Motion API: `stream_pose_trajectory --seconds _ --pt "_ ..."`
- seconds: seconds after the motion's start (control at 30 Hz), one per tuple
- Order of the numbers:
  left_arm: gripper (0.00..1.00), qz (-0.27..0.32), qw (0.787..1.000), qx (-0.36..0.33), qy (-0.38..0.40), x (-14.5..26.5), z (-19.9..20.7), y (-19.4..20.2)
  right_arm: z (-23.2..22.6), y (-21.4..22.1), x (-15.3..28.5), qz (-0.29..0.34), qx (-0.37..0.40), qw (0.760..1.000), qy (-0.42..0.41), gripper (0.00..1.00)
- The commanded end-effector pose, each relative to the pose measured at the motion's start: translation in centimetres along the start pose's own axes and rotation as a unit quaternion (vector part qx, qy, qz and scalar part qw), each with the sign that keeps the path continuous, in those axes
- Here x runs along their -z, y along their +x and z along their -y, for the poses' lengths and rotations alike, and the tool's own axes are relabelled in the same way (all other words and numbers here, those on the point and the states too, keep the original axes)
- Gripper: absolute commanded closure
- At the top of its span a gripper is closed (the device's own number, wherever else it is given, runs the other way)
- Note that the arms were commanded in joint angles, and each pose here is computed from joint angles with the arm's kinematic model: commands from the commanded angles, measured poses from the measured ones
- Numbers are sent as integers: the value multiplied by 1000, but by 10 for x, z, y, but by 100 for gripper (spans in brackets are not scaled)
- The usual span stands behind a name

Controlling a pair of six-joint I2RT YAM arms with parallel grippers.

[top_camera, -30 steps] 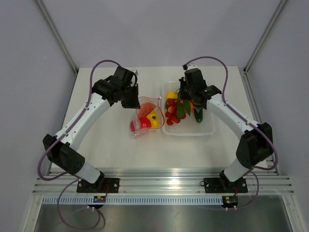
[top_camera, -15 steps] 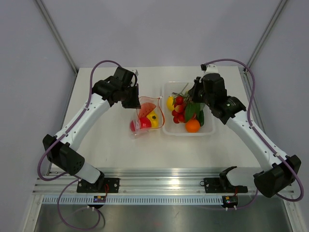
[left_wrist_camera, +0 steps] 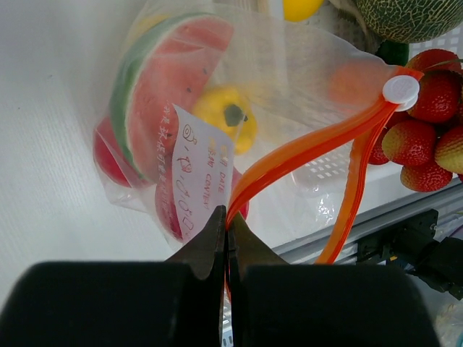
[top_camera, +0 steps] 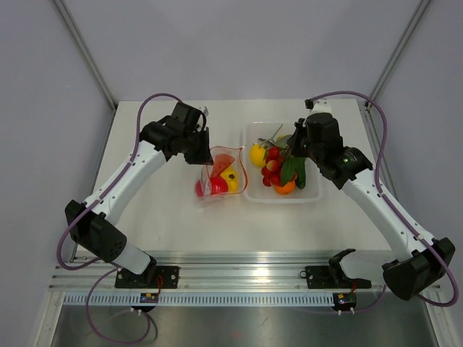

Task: Place the food in the zip-top bag and seal the zipper
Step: Pick up the fake fruit from the bin, then place the fake fruit in the zipper food storage bag.

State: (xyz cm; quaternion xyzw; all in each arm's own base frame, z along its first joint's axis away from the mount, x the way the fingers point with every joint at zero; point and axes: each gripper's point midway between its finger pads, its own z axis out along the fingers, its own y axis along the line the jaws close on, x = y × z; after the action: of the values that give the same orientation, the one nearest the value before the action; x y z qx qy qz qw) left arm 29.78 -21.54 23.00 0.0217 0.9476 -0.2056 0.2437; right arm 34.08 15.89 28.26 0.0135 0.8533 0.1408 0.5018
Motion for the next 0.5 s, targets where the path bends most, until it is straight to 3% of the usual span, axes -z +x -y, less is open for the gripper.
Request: stream_pose_trajectory --seconds 0.0,0.47 --pt "100 31 998 -1 46 15 17 -8 2 -12 4 18 -8 1000 15 100" --pt "100 22 998 6 64 7 24 -8 -18 -47 24 55 -23 998 -27 100"
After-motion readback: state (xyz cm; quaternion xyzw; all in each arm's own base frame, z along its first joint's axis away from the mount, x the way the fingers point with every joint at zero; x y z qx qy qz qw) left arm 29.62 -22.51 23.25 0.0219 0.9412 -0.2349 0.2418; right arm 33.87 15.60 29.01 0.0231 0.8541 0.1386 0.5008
